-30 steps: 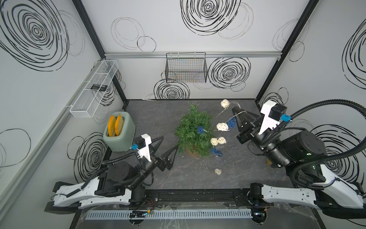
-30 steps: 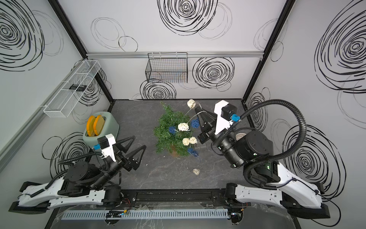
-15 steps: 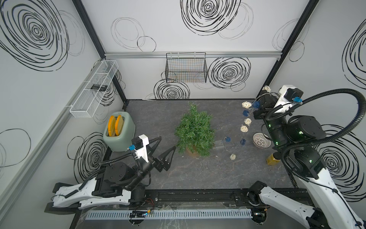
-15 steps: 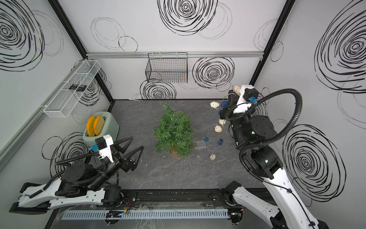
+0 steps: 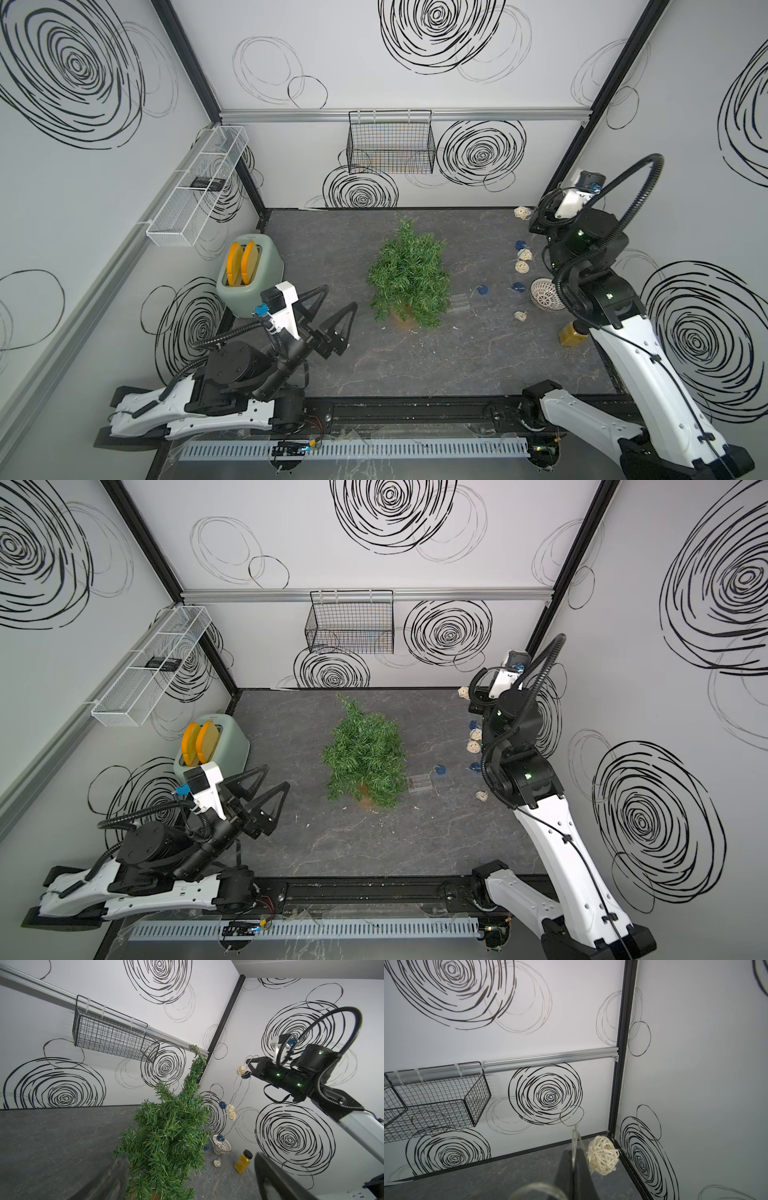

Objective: Remove string lights from the small christmas tree
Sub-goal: Place the light string at the center of the board.

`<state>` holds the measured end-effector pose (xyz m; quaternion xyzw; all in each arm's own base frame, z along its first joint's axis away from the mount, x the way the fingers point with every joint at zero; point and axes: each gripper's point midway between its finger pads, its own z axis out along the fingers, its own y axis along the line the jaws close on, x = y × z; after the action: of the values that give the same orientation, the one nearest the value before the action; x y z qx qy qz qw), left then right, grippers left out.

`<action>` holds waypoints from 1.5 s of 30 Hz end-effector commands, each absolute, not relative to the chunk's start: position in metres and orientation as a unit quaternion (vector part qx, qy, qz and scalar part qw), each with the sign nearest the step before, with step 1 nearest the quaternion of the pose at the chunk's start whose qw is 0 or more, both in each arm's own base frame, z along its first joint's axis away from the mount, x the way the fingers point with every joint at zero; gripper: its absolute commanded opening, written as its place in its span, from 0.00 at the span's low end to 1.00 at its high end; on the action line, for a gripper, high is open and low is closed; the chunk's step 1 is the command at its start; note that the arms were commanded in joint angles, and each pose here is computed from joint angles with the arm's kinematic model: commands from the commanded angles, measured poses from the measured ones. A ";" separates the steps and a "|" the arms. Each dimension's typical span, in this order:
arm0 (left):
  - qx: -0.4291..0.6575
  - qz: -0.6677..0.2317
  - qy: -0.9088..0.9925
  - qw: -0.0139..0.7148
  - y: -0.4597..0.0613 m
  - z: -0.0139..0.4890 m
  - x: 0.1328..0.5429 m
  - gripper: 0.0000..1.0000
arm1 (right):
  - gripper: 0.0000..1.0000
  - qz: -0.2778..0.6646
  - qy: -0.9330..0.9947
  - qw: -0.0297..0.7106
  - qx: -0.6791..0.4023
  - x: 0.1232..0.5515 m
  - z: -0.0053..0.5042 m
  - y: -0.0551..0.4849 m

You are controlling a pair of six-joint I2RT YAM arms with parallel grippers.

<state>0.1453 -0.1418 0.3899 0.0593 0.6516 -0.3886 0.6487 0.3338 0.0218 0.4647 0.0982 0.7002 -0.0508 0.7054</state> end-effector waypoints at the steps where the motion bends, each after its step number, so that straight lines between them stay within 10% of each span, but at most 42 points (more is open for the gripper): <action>1: 0.036 -0.391 0.649 0.651 -0.134 0.390 0.148 0.96 | 0.00 -0.013 0.740 0.665 0.097 0.349 0.422 0.031; 16: 0.032 -0.384 0.653 0.652 -0.132 0.389 0.150 0.96 | 0.02 0.148 0.891 0.420 0.082 0.334 0.159 0.096; 20: 0.031 -0.384 0.654 0.652 -0.132 0.388 0.150 0.96 | 0.57 0.159 0.911 0.369 0.096 0.319 0.129 0.100; 24: 0.032 -0.382 0.655 0.651 -0.133 0.386 0.150 0.96 | 0.72 0.199 0.907 0.367 0.056 0.311 0.128 0.117; 45: 0.012 -0.383 0.655 0.651 -0.123 0.382 0.152 0.96 | 0.74 0.039 0.958 0.245 0.142 0.274 0.012 0.085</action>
<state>0.1494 -0.1294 0.3808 0.0359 0.6587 -0.3781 0.6495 0.2794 0.1097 0.0219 0.0889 0.9584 0.0836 0.2579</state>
